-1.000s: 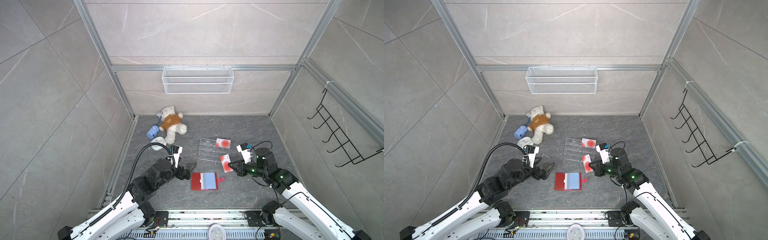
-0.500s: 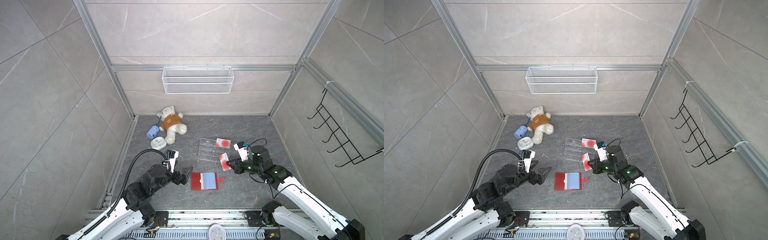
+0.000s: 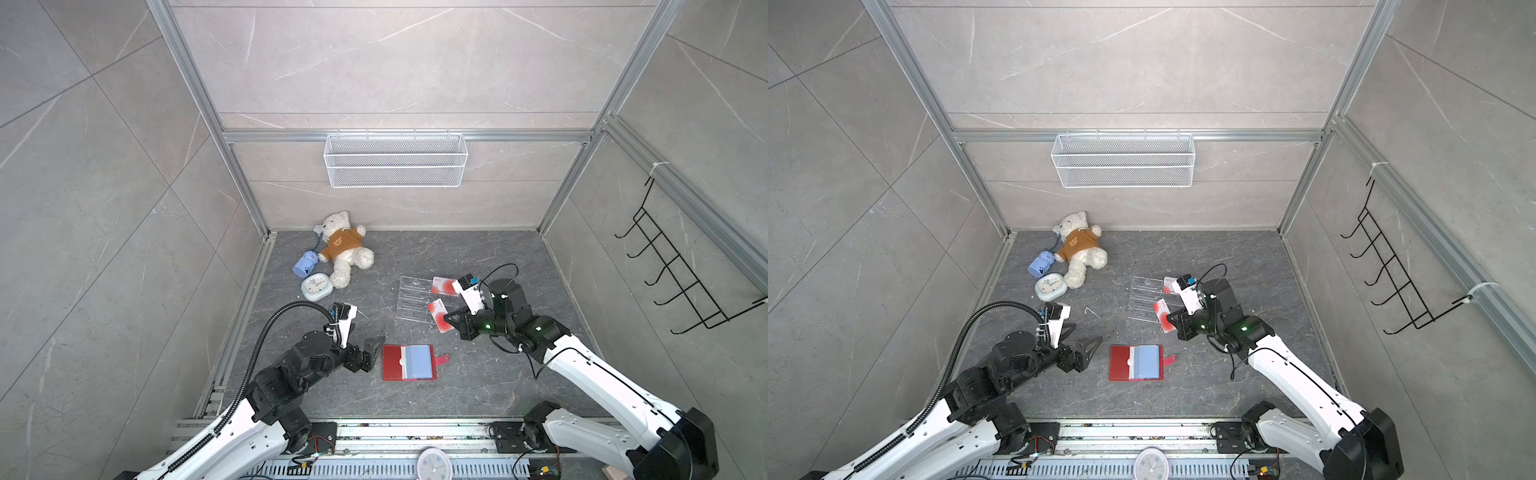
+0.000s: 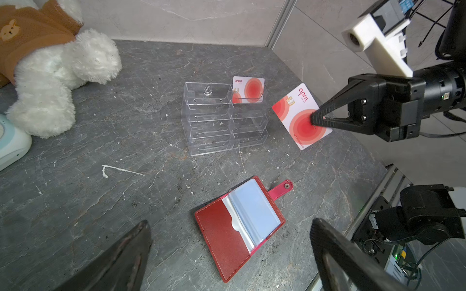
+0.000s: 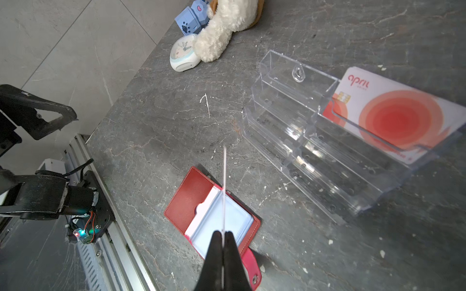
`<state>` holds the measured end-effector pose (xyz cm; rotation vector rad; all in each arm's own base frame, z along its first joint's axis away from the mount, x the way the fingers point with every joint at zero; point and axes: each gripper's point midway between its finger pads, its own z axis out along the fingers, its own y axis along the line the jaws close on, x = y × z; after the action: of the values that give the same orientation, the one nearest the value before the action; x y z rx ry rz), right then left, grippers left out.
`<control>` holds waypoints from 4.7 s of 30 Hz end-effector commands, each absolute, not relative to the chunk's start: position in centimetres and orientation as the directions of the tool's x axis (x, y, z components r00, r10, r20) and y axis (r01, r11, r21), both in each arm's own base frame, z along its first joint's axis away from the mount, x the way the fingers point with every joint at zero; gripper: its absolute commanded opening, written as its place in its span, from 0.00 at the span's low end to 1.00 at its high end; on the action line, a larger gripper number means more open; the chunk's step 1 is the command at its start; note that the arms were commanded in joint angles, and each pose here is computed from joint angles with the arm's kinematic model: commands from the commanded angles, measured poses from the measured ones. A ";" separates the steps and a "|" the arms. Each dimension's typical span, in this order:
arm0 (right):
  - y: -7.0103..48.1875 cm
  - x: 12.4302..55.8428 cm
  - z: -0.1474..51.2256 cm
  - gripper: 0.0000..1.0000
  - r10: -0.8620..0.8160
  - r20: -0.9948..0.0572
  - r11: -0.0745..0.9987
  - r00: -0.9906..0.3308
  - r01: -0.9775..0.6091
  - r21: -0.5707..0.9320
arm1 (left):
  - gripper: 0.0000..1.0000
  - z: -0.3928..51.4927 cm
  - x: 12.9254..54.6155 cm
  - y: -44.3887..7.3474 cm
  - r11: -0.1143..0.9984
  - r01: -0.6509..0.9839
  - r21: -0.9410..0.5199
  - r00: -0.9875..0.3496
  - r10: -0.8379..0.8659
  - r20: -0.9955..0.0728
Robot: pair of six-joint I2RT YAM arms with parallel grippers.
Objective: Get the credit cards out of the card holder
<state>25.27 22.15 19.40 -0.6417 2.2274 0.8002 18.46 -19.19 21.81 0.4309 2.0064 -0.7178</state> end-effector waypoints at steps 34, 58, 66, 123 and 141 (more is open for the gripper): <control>22.8 25.5 17.2 0.00 -0.718 -0.669 0.432 -0.189 -0.875 -0.216 | 1.00 22.2 18.5 -19.0 0.764 0.567 -0.310 -0.470 -0.009 -0.883; 21.8 27.8 17.5 0.00 -0.786 -0.612 0.398 -0.088 -0.829 -0.393 | 1.00 23.1 18.5 -18.6 0.764 0.557 -0.325 -0.456 -0.046 -0.889; 20.9 29.3 17.7 0.00 -0.792 -0.606 0.394 -0.073 -0.819 -0.417 | 1.00 23.1 18.5 -18.3 0.770 0.551 -0.322 -0.453 -0.048 -0.890; 17.5 38.8 16.3 0.00 -0.911 -0.412 0.224 0.008 -0.830 -0.511 | 1.00 22.1 18.7 -18.4 0.783 0.548 -0.296 -0.461 -0.013 -0.887; 17.4 39.4 14.9 0.00 -0.929 -0.371 0.186 0.016 -0.845 -0.502 | 1.00 21.9 18.9 -18.5 0.786 0.547 -0.289 -0.464 -0.003 -0.886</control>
<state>39.20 17.52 14.85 -1.6469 1.8276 -0.1633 18.48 -18.54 20.94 0.4098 2.0036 -0.6953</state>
